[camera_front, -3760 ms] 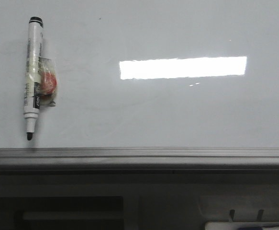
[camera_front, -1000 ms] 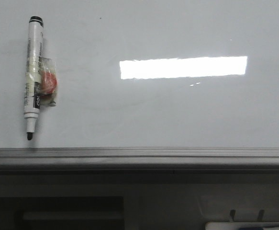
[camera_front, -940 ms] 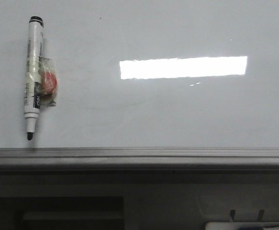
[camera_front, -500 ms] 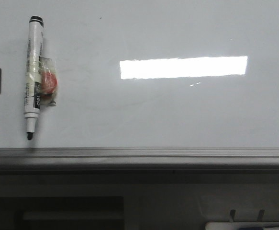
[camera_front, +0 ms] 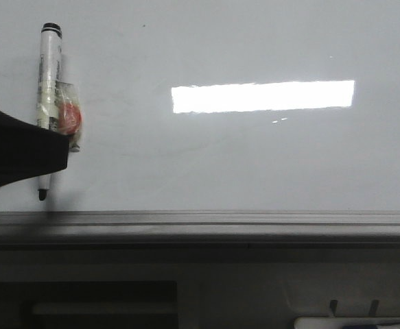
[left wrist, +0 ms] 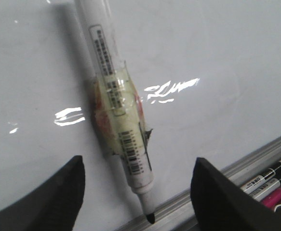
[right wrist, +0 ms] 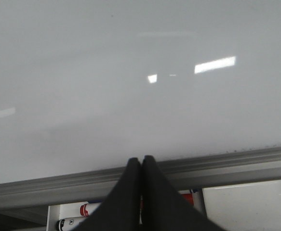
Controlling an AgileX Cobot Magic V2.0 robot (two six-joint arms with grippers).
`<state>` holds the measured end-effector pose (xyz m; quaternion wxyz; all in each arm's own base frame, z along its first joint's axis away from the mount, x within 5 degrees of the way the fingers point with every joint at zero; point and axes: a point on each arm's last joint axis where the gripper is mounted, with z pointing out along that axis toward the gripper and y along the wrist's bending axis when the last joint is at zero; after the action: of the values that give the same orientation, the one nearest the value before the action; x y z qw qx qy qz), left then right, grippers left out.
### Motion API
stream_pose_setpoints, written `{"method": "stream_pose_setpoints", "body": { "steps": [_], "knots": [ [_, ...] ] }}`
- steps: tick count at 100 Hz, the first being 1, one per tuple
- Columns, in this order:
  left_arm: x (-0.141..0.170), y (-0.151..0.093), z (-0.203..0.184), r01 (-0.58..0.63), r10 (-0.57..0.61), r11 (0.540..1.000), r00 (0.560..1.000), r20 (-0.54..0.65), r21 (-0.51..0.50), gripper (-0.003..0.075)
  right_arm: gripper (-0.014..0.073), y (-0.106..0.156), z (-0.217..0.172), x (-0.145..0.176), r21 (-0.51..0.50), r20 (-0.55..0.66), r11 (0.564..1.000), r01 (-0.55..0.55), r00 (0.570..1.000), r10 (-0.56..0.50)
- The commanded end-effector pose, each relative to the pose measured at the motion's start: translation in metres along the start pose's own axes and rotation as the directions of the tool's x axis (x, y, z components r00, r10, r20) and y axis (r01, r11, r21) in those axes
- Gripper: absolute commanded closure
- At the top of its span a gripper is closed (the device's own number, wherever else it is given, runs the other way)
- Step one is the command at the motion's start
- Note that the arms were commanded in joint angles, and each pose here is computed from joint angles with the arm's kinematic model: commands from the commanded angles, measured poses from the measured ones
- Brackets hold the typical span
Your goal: Write number 3 on whiteboard
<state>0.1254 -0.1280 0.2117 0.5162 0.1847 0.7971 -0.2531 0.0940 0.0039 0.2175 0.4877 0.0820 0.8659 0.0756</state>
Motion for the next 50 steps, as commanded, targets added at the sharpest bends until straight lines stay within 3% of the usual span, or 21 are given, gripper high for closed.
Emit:
{"method": "stream_pose_setpoints", "body": {
  "steps": [1,18,27,37,50],
  "knots": [
    [-0.016,-0.002,0.004,0.023,-0.021,1.0,0.993,0.114,-0.012,0.0288,0.0636,0.002,-0.003,-0.017,0.0,0.095,1.0,-0.007,0.995,0.007],
    [-0.015,-0.002,0.01,0.021,-0.018,0.999,0.994,0.104,-0.026,0.0298,0.0636,0.002,-0.003,-0.017,0.0,0.091,1.0,-0.007,0.996,0.007],
    [-0.011,-0.002,0.014,0.033,-0.031,0.999,0.996,0.08,-0.033,0.0352,0.0636,0.002,-0.003,-0.017,0.0,0.088,1.0,-0.007,0.996,0.007],
    [-0.008,-0.002,0.017,0.038,-0.036,0.999,0.997,0.062,-0.039,0.0471,0.0636,0.003,-0.003,-0.017,-0.008,0.089,1.0,-0.003,0.996,0.003],
    [-0.006,-0.002,0.019,0.036,-0.034,0.999,0.998,0.049,-0.041,0.0708,0.0636,0.006,-0.002,-0.016,-0.038,0.083,0.999,0.014,0.997,-0.011]
  ]
}}
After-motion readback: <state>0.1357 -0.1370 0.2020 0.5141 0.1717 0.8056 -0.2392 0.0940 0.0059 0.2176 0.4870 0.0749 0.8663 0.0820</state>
